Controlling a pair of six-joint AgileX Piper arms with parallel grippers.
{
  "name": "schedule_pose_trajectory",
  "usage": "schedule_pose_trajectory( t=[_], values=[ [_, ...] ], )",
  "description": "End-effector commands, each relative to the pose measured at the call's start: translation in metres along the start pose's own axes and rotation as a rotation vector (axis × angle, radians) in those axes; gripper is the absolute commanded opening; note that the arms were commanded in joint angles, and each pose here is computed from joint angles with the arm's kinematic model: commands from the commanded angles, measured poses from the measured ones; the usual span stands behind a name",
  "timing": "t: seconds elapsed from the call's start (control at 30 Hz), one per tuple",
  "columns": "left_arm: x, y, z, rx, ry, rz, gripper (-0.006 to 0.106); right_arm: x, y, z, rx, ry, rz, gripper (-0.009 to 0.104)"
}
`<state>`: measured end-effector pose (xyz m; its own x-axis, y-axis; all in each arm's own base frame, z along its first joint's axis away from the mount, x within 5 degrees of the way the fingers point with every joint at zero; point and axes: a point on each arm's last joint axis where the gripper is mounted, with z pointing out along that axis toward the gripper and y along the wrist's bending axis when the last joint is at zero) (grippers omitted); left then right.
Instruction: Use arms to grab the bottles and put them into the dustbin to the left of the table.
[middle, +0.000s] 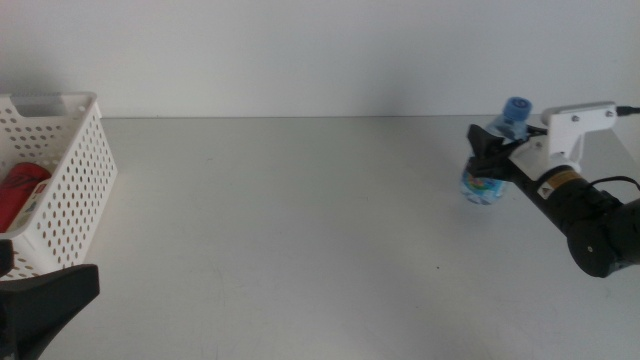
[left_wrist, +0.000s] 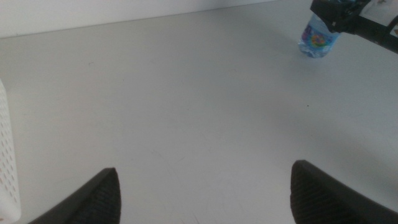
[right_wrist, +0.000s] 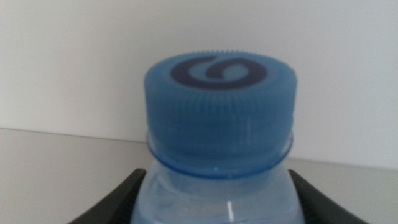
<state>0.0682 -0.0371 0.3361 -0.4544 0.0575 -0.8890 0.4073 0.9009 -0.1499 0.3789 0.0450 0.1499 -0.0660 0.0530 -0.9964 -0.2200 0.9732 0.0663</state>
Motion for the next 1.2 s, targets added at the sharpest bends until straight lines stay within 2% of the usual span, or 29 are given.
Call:
schedule_pose_trajectory(
  t=[0.0, 0.17, 0.3, 0.47, 0.63, 0.93, 1.03, 1.17],
  values=[
    [-0.014, -0.003, -0.004, 0.021, -0.094, -0.011, 0.094, -0.062, 0.038, 0.004, -0.202, -0.278, -0.021, -0.001],
    [-0.014, -0.003, -0.004, 0.021, -0.094, -0.011, 0.094, -0.077, 0.115, 0.013, -0.556, -0.274, -0.071, -0.001],
    [-0.014, -0.003, -0.004, 0.021, -0.094, -0.011, 0.094, -0.084, 0.168, 0.012, -0.707, -0.222, -0.071, -0.001],
    [-0.014, -0.003, -0.004, 0.021, -0.094, -0.011, 0.094, -0.075, 0.221, 0.006, -0.811, -0.174, -0.078, -0.001],
    [-0.014, -0.003, -0.004, 0.021, -0.094, -0.011, 0.094, -0.06, 0.247, 0.001, -0.863, -0.152, -0.066, -0.001],
    [-0.014, -0.003, -0.004, 0.021, -0.095, -0.011, 0.094, -0.031, 0.252, 0.005, -0.887, -0.07, -0.048, -0.001],
    [-0.014, -0.003, -0.004, 0.021, -0.094, -0.011, 0.094, -0.029, 0.255, 0.003, -0.908, -0.066, -0.064, 0.004],
    [-0.014, -0.003, -0.004, 0.021, -0.094, -0.011, 0.094, -0.028, 0.256, 0.001, -0.922, -0.064, -0.076, 0.018]
  ],
)
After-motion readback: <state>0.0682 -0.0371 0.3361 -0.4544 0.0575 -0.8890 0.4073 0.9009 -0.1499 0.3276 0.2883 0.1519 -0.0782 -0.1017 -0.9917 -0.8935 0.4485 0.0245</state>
